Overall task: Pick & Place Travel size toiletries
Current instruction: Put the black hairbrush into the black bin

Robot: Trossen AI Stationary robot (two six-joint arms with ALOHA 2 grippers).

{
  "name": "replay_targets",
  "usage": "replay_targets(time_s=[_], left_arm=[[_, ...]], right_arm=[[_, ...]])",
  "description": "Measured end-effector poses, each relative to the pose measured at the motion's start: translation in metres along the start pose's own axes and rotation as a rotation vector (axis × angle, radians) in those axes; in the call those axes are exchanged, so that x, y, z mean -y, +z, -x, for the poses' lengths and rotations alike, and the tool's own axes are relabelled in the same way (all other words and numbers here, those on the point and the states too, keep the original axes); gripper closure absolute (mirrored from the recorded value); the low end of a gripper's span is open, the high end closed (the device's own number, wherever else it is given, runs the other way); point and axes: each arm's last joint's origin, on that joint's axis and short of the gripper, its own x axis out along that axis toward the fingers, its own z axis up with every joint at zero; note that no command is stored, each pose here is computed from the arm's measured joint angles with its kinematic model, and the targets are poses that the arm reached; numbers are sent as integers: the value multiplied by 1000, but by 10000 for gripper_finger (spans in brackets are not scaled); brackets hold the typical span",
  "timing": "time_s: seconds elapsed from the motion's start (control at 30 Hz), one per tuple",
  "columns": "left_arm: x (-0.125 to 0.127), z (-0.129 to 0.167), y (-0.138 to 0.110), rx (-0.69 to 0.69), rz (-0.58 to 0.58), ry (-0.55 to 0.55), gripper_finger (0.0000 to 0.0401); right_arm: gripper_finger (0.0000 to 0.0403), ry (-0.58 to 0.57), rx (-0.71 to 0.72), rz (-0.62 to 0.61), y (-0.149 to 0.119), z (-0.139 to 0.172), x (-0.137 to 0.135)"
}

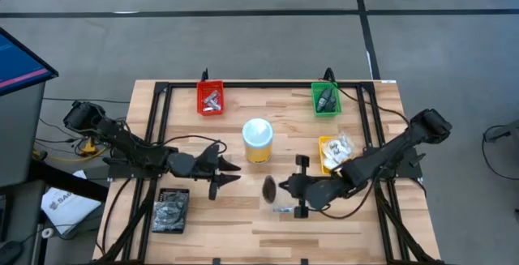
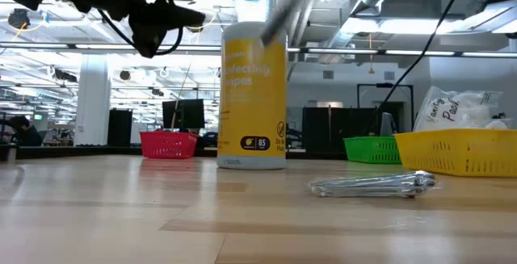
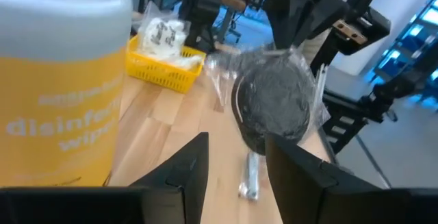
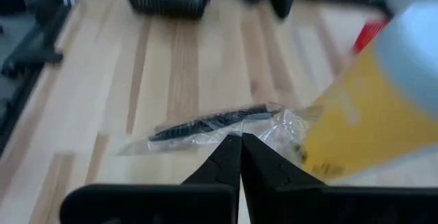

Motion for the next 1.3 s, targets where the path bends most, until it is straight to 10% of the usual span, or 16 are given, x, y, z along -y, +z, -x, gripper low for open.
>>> replay_targets(time_s=[1.3], left_arm=[[11,6,38,319,185,-269,265]], right_arm=[[403,-56,420,194,78,36,19]])
